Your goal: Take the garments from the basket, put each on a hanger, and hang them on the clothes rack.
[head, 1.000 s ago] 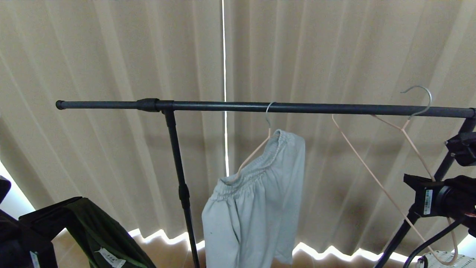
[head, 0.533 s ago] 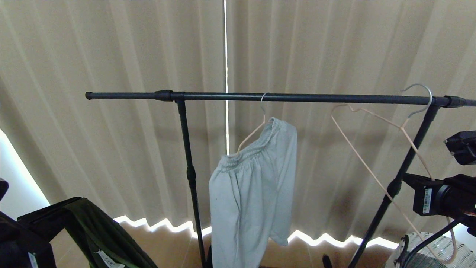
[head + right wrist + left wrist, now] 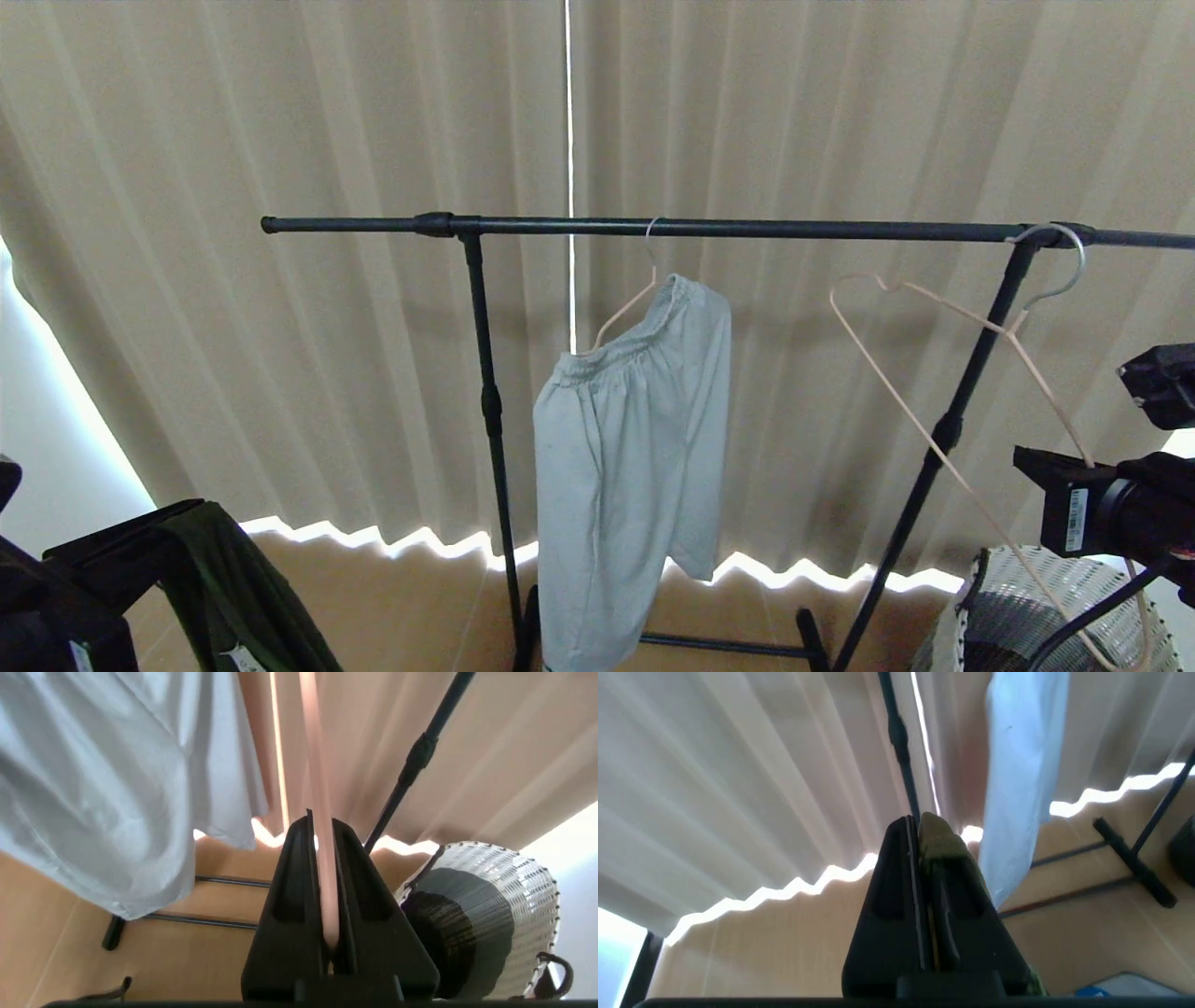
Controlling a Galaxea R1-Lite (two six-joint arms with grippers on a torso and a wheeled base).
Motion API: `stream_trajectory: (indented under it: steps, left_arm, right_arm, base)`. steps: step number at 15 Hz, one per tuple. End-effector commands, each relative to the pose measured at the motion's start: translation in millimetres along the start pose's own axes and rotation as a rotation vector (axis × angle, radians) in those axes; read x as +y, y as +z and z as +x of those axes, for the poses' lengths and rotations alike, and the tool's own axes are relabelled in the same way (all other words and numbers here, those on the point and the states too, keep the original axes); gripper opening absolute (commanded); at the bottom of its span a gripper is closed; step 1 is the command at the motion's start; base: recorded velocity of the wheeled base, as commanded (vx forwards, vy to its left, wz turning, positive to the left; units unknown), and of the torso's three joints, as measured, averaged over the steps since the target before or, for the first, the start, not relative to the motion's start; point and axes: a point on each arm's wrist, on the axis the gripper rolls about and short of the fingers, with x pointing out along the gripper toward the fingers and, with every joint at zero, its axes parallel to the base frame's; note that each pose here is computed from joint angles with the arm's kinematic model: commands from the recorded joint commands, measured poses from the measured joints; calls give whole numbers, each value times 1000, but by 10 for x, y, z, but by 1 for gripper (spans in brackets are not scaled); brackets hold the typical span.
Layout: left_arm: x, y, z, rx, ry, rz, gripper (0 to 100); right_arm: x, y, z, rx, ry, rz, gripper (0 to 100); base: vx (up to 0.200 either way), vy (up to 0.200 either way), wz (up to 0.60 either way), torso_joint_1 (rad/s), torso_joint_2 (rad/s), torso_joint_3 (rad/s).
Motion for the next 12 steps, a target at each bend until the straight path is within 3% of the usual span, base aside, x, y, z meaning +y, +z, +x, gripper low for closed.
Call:
stream_trajectory:
  steps: [1, 7, 12]
  left_arm:
    - [-2, -7, 5, 4, 0, 1, 0]
    - [-9, -16, 11, 9, -6, 1, 0]
    - [-43, -65, 35, 22, -32, 24, 0]
  right_arm:
    - [-6, -27, -10, 6, -1, -2, 0]
    - [-4, -25, -20, 4, 12, 0, 0]
    - [49, -21, -65, -3, 118, -7, 0]
  base:
    - [0, 0, 0, 0, 0, 0]
    - [0, 0, 0, 0, 0, 0]
    - [0, 0, 0, 0, 0, 0]
